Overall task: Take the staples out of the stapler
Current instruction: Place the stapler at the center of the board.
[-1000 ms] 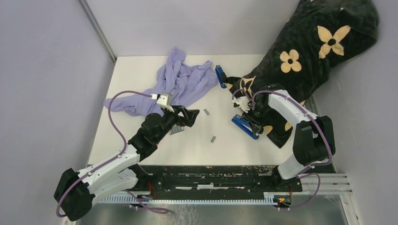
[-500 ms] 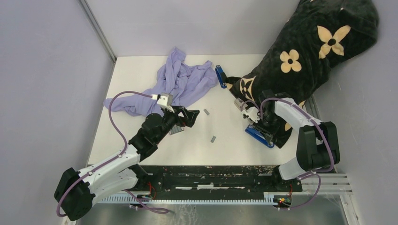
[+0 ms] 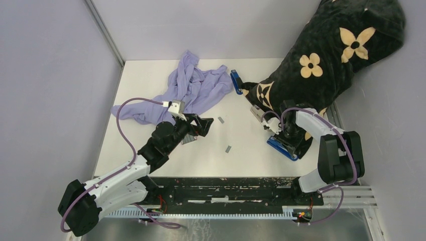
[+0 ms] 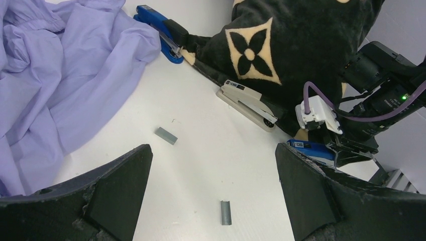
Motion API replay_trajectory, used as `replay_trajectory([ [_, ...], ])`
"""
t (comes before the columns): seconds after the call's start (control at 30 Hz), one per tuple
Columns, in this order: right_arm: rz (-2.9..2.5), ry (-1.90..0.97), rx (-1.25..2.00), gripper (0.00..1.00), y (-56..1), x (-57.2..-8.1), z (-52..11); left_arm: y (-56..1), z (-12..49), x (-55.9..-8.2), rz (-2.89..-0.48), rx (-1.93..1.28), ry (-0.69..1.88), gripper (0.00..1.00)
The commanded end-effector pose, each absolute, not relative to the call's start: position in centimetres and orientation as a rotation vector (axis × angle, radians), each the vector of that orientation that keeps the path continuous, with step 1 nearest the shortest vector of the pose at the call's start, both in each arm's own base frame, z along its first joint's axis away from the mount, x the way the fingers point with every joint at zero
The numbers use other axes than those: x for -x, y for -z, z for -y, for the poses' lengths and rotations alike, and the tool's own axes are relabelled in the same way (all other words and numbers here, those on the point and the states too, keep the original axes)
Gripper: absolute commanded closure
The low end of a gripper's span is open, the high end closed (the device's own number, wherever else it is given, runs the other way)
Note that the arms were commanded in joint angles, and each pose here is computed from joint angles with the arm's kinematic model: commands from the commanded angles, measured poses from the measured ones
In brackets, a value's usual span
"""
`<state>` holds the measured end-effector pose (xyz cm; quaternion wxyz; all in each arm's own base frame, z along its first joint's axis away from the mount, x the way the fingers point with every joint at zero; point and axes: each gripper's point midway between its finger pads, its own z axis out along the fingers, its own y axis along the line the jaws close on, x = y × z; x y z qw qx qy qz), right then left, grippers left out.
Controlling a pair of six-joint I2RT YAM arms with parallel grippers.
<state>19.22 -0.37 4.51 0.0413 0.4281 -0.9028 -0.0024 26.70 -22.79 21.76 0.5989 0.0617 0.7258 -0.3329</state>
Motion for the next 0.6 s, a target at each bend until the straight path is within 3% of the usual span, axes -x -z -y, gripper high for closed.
replay_trajectory([
  [0.0, 2.779, -0.043, -1.301, 0.78, -4.7, -19.7, 0.9, -23.6, 22.8, -27.0, -1.618, -0.09, 0.811, 0.01],
  [0.27, 2.782, 0.015, -1.306, 0.6, -5.0, -19.4, 0.3, -23.8, 22.8, -26.9, -1.615, -0.096, 0.814, 0.01],
  [0.57, 2.789, 0.073, -1.337, 0.47, -6.5, -19.4, -0.3, -23.9, 22.9, -26.8, -1.616, -0.112, 0.814, 0.01],
])
